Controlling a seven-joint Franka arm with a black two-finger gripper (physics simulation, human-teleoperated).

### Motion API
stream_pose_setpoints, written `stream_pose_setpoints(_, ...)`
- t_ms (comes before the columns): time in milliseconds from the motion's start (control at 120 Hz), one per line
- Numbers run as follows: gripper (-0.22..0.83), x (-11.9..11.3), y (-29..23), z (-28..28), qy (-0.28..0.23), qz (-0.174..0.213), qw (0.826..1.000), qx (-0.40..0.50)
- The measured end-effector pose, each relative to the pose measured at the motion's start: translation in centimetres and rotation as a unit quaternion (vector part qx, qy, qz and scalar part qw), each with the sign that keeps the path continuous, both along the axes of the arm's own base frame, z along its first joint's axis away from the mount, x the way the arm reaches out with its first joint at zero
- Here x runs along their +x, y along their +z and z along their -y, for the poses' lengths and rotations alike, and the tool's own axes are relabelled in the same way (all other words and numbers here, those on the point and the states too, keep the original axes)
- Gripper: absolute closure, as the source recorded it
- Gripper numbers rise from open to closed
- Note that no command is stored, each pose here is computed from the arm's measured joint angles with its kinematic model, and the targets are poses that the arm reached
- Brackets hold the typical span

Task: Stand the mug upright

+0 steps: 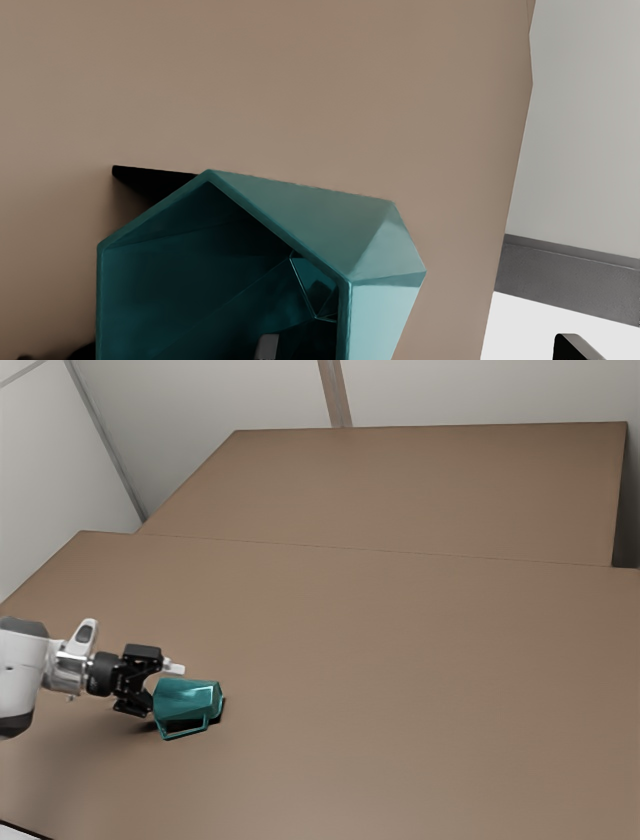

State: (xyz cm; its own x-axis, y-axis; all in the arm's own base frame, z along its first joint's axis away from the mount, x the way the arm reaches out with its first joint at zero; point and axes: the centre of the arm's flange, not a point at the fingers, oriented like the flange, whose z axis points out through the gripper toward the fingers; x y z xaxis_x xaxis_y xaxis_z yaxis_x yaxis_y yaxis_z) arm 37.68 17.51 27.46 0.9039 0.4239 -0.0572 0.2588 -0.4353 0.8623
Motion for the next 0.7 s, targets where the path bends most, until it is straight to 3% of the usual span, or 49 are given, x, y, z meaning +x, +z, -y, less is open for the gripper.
stream_pose_setpoints(158, 0.45, 0.2, 0.0, 0.1, 0.004, -0.001, 1.0, -0.001)
stream_pose_setpoints(275, 0.62, 0.0, 0.1, -0.3, 0.013, -0.003, 1.0, -0.003)
stream_pose_setpoints(442, 0.72, -0.3, 0.4, -1.1, 0.027, -0.005, 1.0, -0.003)
stream_pose_setpoints(700, 0.77, 1.6, 3.0, 1.0, 0.007, 0.015, 1.0, 0.007)
